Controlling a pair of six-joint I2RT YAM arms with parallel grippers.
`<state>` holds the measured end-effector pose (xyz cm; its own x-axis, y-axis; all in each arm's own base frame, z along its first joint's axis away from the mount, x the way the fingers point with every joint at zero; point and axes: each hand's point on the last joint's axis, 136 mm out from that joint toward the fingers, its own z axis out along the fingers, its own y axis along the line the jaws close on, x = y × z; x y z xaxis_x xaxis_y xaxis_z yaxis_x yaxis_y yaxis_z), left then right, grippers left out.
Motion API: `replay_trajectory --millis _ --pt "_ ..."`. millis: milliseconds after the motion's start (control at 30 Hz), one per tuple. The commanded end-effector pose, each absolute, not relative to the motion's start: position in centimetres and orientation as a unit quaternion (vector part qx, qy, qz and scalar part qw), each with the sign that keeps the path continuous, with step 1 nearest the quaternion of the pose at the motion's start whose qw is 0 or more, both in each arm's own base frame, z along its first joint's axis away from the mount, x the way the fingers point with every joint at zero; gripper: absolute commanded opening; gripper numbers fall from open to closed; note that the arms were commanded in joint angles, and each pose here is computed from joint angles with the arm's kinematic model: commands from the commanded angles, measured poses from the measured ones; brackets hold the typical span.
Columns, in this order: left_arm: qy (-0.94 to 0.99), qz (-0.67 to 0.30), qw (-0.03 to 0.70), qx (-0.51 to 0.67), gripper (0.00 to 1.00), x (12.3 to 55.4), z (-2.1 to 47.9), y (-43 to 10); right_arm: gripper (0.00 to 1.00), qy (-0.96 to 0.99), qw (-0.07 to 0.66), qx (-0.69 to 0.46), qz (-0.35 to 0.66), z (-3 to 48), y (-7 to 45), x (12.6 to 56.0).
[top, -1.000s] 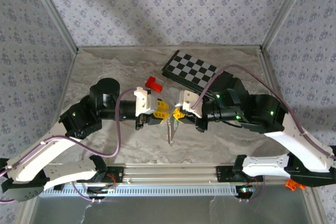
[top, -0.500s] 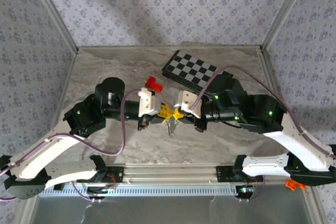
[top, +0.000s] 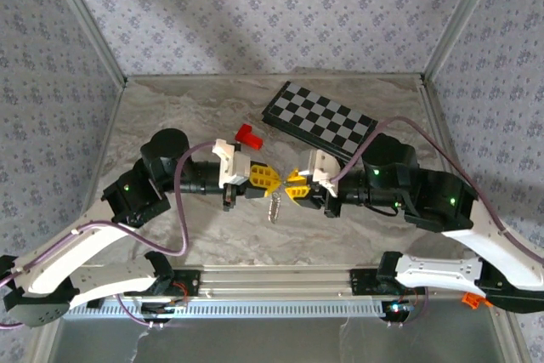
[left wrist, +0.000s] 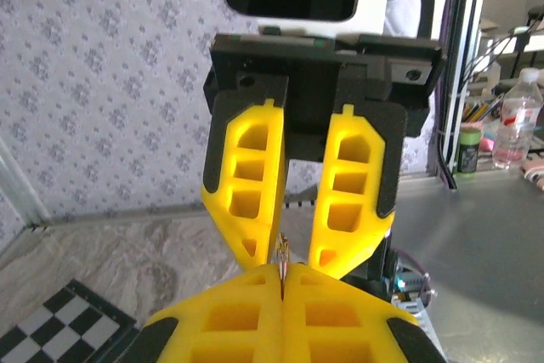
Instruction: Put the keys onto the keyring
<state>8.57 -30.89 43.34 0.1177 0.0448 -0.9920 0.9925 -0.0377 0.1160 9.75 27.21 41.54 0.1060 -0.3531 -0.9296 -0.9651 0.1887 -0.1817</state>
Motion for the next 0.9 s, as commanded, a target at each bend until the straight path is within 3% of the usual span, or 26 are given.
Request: replay_trajectory --millis 0,133,300,533,700,867 --pt "0.424 -0.498 0.529 0.541 0.0 7.2 46.1 -30.5 0.2 0.571 0.521 -0.537 0.336 43.5 27.3 9.4" --pt "0.426 -0.502 0.526 0.539 0.0 7.2 46.0 -30.6 0.23 0.567 0.525 -0.537 0.339 43.6 27.1 9.2" --pt "0.418 -0.51 0.527 0.536 0.0 6.9 46.2 -30.6 0.14 0.571 0.523 -0.536 0.338 43.3 27.0 9.2" --pt "0.403 -0.522 0.528 0.535 0.0 6.6 46.5 -30.6 0.14 0.578 0.511 -0.54 0.337 42.6 27.1 9.1" --pt "0.395 -0.529 0.529 0.533 0.0 6.3 46.8 -30.6 0.07 0.581 0.502 -0.545 0.337 42.2 27.5 9.1" --pt "0.388 -0.535 0.529 0.532 0.0 6.1 47.0 -30.4 0.09 0.585 0.495 -0.549 0.333 42.0 27.6 9.2"
